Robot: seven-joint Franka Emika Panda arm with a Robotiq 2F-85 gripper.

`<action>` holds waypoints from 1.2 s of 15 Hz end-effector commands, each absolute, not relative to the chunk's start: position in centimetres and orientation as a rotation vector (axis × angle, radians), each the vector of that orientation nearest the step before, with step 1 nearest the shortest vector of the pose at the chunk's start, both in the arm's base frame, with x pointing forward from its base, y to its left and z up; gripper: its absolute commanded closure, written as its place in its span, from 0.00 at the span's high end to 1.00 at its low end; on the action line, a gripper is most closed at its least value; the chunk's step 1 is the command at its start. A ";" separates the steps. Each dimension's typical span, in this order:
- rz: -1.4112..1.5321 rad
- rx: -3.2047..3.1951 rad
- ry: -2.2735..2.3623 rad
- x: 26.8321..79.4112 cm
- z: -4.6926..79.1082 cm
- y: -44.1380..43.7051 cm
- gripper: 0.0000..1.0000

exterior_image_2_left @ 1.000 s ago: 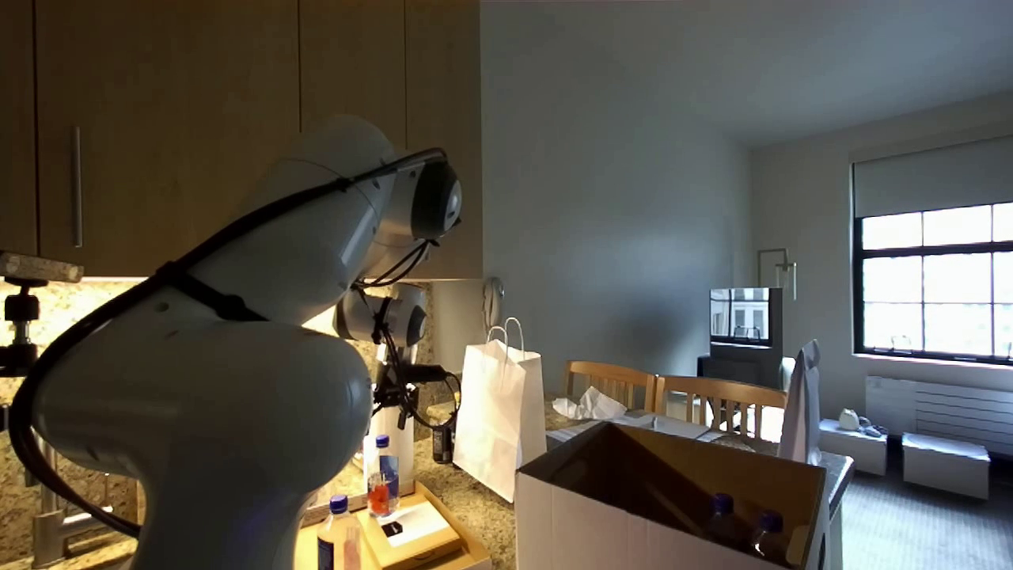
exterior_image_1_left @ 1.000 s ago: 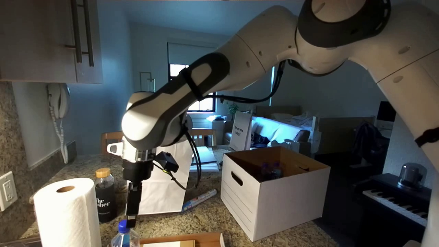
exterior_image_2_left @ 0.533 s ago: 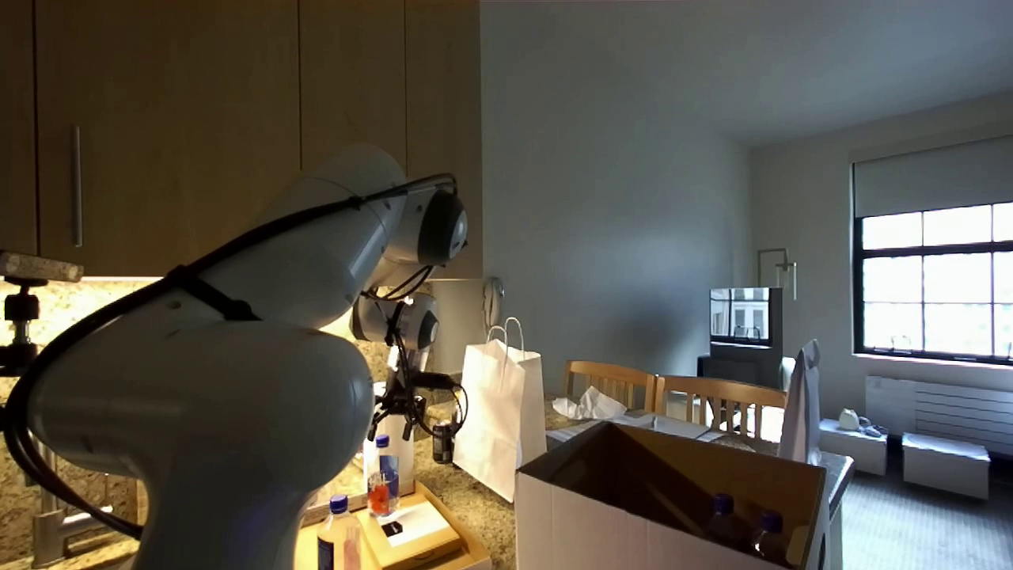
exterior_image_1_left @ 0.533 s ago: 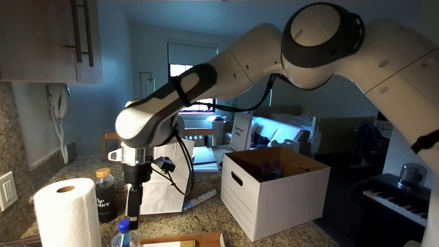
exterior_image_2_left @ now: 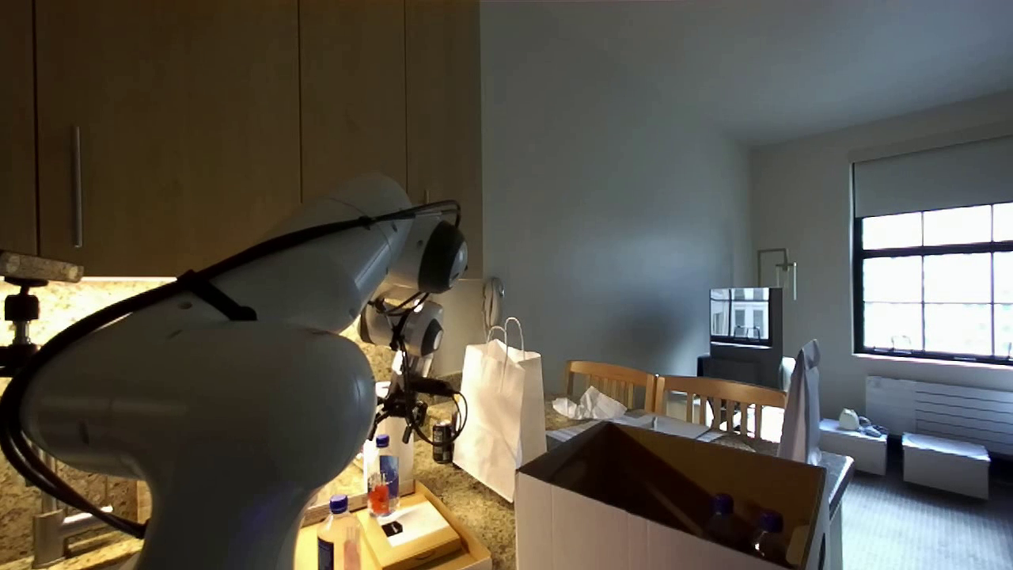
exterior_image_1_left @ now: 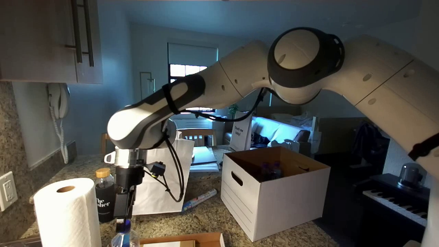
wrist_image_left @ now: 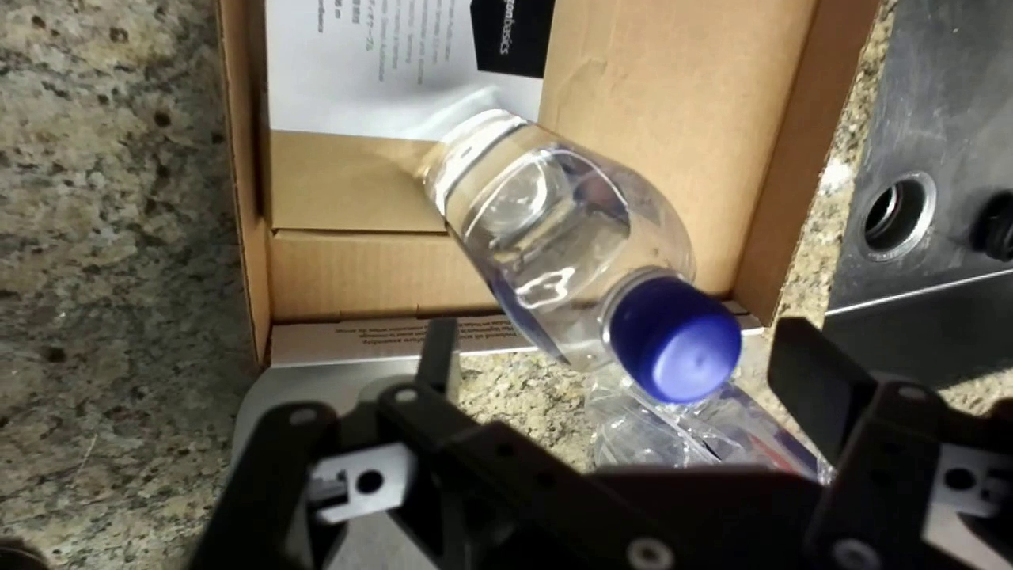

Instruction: Place four empty water bottles inside the white storage box on the right

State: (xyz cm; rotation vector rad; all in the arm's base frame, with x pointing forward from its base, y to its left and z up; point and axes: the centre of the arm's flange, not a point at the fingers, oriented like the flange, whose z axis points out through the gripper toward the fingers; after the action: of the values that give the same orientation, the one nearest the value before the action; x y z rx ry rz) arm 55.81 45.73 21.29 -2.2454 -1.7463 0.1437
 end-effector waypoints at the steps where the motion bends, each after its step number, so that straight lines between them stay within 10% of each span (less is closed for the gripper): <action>1: 0.161 -2.280 -1.681 56.6 21.1 47.0 1.00; 4: 0.160 -2.307 -1.656 56.7 20.9 47.2 1.00; 5: 0.153 -2.309 -1.654 56.8 20.9 47.2 0.75; 12: 0.138 -2.372 -1.638 57.2 22.0 46.2 0.34; 13: 0.137 -2.368 -1.643 57.1 22.1 46.1 0.77; 18: 0.111 -2.353 -1.651 56.6 22.4 45.5 0.91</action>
State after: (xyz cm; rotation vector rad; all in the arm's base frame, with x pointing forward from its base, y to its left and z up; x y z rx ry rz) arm 57.72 46.23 21.15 -2.3440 -1.6555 0.1108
